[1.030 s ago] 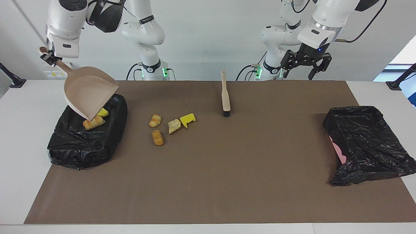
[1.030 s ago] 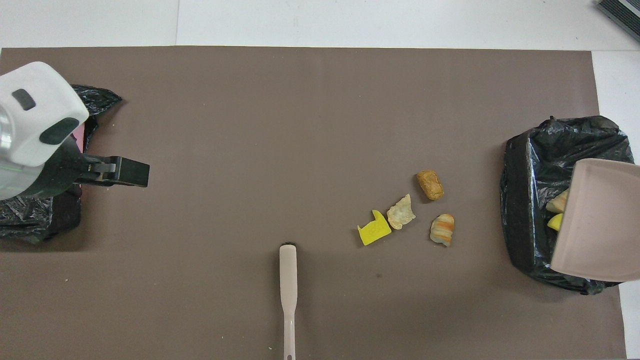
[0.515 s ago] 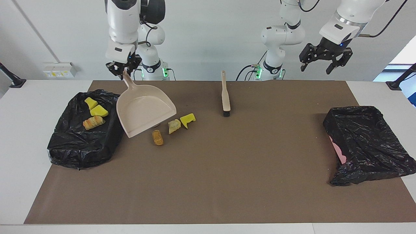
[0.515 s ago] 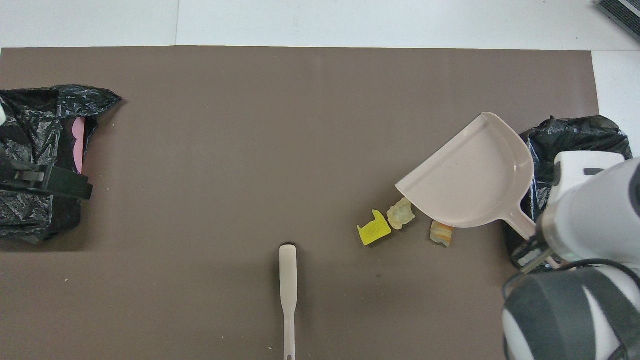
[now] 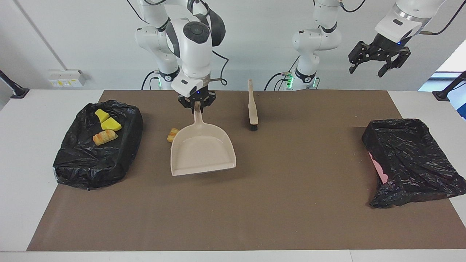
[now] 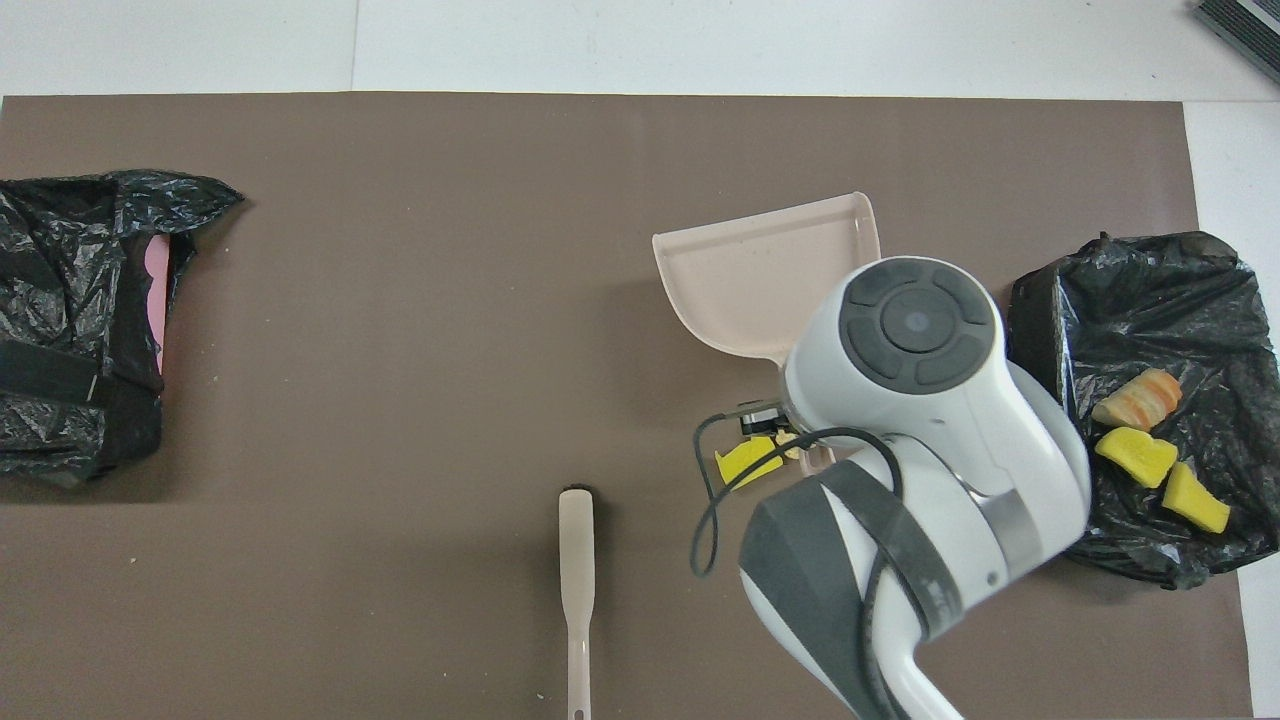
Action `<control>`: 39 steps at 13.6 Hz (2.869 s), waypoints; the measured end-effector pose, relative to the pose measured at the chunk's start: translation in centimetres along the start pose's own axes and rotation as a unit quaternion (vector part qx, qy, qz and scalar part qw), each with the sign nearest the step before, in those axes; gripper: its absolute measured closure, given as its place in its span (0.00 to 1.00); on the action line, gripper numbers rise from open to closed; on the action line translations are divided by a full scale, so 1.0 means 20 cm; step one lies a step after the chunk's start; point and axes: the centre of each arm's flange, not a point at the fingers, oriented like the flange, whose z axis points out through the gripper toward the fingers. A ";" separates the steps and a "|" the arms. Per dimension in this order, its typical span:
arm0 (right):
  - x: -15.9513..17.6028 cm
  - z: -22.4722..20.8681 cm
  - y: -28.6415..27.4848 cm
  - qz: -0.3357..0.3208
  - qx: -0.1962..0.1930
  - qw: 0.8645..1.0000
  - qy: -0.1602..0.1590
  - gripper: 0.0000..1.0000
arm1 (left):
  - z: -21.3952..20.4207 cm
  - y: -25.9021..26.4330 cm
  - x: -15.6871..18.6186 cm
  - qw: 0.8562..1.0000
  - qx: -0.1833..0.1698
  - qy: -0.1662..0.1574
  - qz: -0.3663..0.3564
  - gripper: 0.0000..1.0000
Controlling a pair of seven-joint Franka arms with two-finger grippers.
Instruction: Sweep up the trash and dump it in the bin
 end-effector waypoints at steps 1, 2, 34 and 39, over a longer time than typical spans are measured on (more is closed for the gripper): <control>0.08 0.06 -0.07 0.012 0.015 1.000 0.002 0.68 | -0.02 0.01 -0.01 1.000 0.001 0.004 0.001 0.00; 0.13 0.09 -0.16 0.023 0.027 0.999 0.003 0.68 | -0.03 0.01 -0.02 1.000 0.001 0.007 0.002 0.00; -0.18 0.06 -0.84 0.067 0.065 0.995 0.021 0.00 | 0.02 0.12 0.03 0.999 0.002 0.034 0.021 0.00; -0.75 0.23 -1.00 0.057 0.067 0.996 -0.024 0.00 | 0.24 0.30 0.23 0.997 0.001 0.068 0.022 0.00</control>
